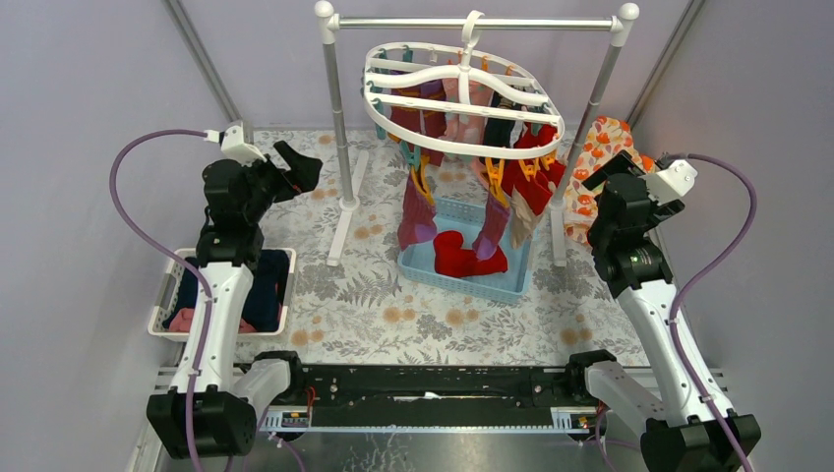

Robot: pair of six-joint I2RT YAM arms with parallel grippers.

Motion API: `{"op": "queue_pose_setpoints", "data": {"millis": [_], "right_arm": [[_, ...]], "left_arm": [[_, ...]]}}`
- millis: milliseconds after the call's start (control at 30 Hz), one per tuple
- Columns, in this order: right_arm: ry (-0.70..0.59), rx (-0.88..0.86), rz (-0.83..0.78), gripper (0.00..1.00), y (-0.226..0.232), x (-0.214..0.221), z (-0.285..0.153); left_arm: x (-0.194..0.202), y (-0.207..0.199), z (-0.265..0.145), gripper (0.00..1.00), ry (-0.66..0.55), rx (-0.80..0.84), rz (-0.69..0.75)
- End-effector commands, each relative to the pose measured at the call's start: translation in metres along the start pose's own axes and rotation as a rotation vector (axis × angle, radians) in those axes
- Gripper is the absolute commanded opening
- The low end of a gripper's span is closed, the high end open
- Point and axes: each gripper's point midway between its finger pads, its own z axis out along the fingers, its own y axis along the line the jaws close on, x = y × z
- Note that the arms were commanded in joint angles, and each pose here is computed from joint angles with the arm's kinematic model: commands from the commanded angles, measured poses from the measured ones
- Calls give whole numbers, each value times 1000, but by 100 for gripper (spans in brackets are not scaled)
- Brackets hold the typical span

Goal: Clip the socks to the hanger
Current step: Reset both arms

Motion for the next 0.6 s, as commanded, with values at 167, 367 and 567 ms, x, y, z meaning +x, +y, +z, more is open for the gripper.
{"op": "queue_pose_setpoints", "data": {"millis": [167,367,567], "right_arm": [[-76,26,8,100,-4,-23,-1],[-78,20,6,100,-2,-24,0],[-77,25,1,100,-4,-22,0]], "left_arm": [[5,8,4,99,21,-19,18],[5,7,5,99,28,-9,15],[7,4,6,99,34,7,9]]}}
